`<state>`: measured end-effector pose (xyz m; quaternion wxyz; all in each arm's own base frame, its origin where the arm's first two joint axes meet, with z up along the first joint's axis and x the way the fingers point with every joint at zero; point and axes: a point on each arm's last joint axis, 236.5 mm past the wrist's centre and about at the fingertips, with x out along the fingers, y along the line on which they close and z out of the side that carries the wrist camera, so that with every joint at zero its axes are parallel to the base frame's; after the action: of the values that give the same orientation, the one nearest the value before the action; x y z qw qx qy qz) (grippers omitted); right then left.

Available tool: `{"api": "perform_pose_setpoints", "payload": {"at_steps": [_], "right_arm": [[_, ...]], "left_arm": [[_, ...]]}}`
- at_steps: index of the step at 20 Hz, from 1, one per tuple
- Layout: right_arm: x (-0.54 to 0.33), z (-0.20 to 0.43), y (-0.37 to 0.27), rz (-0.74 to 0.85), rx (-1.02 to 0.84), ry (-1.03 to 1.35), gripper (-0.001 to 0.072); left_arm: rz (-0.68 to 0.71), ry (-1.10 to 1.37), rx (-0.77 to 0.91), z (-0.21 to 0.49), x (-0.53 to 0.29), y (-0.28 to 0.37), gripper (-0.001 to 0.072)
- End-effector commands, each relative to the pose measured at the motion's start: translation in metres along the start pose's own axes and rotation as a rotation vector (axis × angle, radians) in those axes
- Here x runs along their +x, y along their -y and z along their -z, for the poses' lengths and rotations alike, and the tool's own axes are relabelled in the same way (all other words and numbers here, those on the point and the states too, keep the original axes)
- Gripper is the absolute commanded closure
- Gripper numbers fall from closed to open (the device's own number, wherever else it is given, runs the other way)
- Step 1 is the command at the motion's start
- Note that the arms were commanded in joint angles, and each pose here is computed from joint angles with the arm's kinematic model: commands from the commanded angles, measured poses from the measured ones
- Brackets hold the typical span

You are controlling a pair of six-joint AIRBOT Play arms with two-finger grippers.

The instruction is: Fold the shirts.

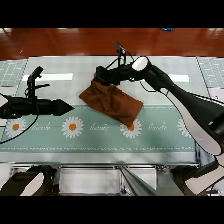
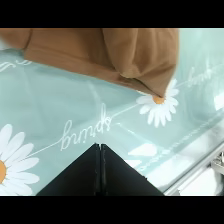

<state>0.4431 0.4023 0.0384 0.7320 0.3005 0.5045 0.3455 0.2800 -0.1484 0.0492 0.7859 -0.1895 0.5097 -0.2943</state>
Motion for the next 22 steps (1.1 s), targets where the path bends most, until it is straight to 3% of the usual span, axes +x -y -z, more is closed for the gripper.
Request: {"api": "perform_pose_setpoints", "payload": {"at_steps": [1,2,3,7,10,13,14,16,19,22], "right_arm": [[0.016,0.007,0.005,-0.002,0.017,-0.018,0.0664],[0.017,0.003,0.006,0.005,-0.001,-0.002,0.0437],[0.017,0.001,0.005,0.002,-0.026,0.01,0.0296],[-0.034,-0.016,0.01,-0.025,0.015,-0.029,0.0299],[-0.143,-0.023,0.027,0.048,-0.041,-0.097,0.03],[-0.277,-0.01,0.084,0.472,-0.124,-0.076,0.03],[-0.325,-0.002,0.108,0.655,-0.109,-0.014,0.03],[-0.386,0.025,0.141,0.851,-0.031,0.134,0.03],[-0.374,0.091,0.182,0.808,0.118,0.237,0.03],[-0.301,0.15,0.199,0.59,0.269,0.133,0.03]], "left_arm": [[-0.024,0.033,-0.016,-0.002,0.004,-0.01,0.0682],[-0.03,0.043,-0.02,-0.004,0.005,-0.012,0.0682],[-0.033,0.044,-0.024,-0.003,0.006,-0.014,0.0682],[-0.083,0.029,-0.024,0.001,0.001,-0.03,0.0682],[-0.133,0.136,-0.109,-0.016,-0.029,-0.056,0.0682],[-0.196,0.245,-0.175,-0.024,-0.068,-0.079,0.0682],[-0.212,0.272,-0.188,-0.025,-0.078,-0.083,0.0682],[-0.214,0.296,-0.183,-0.026,-0.083,-0.079,0.0682],[-0.154,0.261,-0.156,-0.02,-0.064,-0.061,0.0682],[-0.124,0.2,-0.135,-0.003,-0.041,-0.053,0.0682]]}}
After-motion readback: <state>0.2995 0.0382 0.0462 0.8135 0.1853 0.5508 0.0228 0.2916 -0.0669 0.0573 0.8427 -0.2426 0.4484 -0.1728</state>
